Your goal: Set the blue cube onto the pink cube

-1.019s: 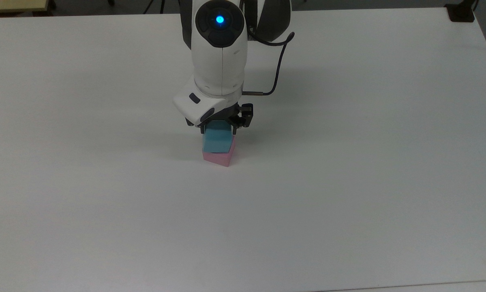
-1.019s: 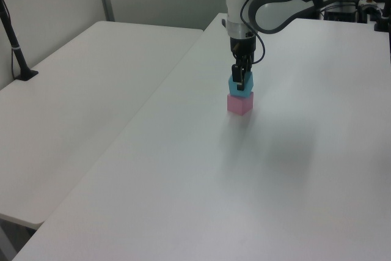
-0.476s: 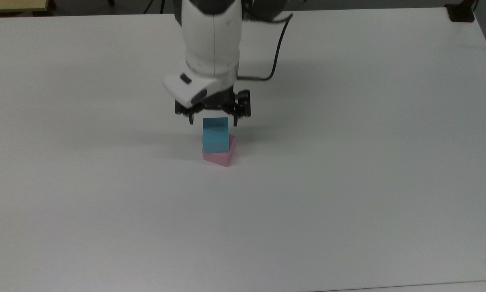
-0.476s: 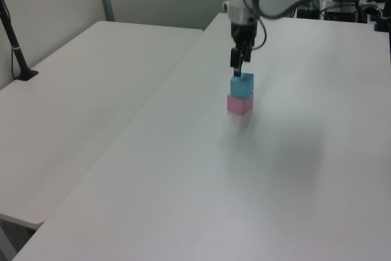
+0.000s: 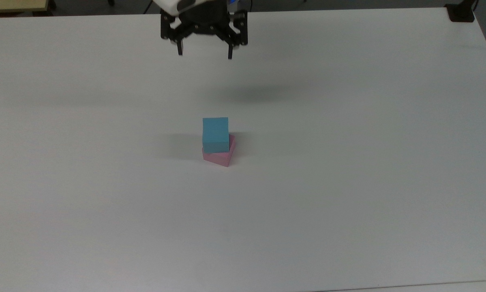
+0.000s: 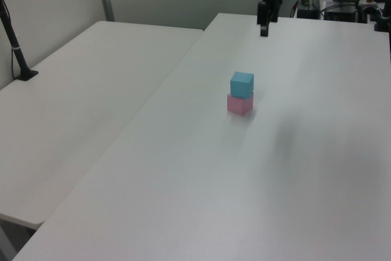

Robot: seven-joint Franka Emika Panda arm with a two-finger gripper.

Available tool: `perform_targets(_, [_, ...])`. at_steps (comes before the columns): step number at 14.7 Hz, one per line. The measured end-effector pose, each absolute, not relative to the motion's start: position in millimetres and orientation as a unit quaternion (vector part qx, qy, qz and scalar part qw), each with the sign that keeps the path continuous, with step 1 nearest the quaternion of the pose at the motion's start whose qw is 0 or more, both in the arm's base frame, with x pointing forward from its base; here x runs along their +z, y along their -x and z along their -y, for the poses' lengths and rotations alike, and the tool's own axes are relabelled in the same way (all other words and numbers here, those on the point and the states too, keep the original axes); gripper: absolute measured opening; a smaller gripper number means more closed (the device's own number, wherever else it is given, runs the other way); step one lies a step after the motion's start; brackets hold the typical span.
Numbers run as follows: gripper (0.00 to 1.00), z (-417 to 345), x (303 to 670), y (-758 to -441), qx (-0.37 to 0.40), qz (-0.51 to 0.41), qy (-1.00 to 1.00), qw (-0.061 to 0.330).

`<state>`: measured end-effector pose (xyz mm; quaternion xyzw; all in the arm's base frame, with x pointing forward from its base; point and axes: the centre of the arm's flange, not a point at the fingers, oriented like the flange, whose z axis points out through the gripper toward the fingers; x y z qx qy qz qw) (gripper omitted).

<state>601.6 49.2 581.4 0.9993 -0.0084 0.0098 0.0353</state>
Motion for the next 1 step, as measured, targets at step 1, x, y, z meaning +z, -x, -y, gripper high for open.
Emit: perform_targets(1, [1.0,-44.4,589.4,-596.2,0.01,0.013,-0.999,0.036])
